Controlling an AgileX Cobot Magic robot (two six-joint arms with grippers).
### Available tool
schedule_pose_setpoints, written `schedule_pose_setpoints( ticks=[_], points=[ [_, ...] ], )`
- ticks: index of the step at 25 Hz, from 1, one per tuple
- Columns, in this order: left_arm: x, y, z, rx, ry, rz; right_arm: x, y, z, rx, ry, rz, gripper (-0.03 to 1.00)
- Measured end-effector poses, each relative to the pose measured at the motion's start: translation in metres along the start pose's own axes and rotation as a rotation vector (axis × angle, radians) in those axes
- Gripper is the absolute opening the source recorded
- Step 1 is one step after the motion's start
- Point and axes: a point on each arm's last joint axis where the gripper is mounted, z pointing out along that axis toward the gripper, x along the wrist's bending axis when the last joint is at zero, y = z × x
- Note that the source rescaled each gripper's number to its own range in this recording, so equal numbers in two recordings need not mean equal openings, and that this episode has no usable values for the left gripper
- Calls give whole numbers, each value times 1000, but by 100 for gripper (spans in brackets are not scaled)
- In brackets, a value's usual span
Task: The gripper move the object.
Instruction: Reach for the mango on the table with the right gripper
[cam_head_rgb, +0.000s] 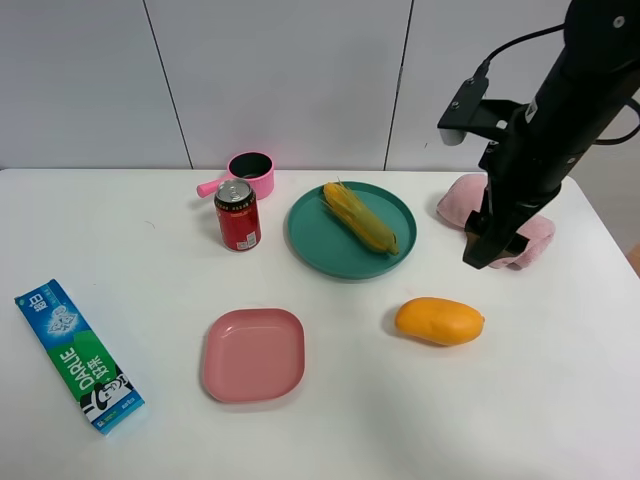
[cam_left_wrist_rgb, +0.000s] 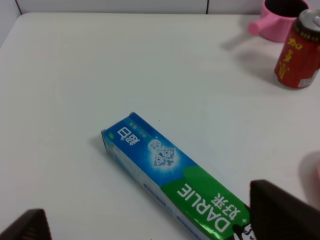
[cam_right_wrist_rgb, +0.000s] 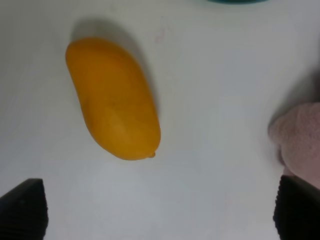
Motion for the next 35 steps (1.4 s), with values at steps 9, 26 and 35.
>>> schedule_pose_setpoints(
  ticks=[9, 26, 35],
  points=[
    [0, 0, 0, 0, 0, 0, 7, 18, 47, 114, 75, -62, 91],
    [0, 0, 0, 0, 0, 0, 21, 8, 117, 261, 121, -165, 91],
    [0, 0, 0, 0, 0, 0, 25, 3, 134, 182, 76, -189, 91]
  ],
)
